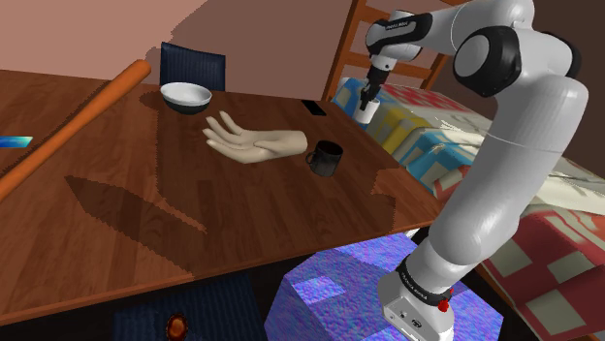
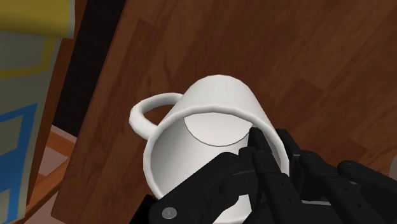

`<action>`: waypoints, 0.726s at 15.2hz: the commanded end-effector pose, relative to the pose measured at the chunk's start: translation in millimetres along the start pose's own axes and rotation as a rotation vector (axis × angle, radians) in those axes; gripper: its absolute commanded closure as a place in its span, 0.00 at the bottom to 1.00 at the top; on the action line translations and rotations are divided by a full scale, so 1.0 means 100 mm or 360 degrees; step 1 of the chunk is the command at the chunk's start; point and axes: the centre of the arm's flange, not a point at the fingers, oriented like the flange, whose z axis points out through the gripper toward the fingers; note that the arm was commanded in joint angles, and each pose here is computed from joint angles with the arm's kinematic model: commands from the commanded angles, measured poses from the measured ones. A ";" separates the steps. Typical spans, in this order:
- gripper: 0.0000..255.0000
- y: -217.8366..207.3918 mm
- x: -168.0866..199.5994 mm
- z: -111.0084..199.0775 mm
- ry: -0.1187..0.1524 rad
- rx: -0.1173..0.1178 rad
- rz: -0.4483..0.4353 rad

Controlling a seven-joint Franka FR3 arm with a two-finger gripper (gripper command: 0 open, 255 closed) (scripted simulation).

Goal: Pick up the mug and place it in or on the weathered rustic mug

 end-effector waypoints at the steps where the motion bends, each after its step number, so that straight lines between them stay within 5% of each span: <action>1: 1.00 0.01 0.00 -0.11 0.0000 0.0000 0.0000; 8: 1.00 0.02 0.00 -0.45 0.0000 0.0000 0.0000; 11: 1.00 -0.36 -0.06 -0.51 0.0000 0.0000 0.0000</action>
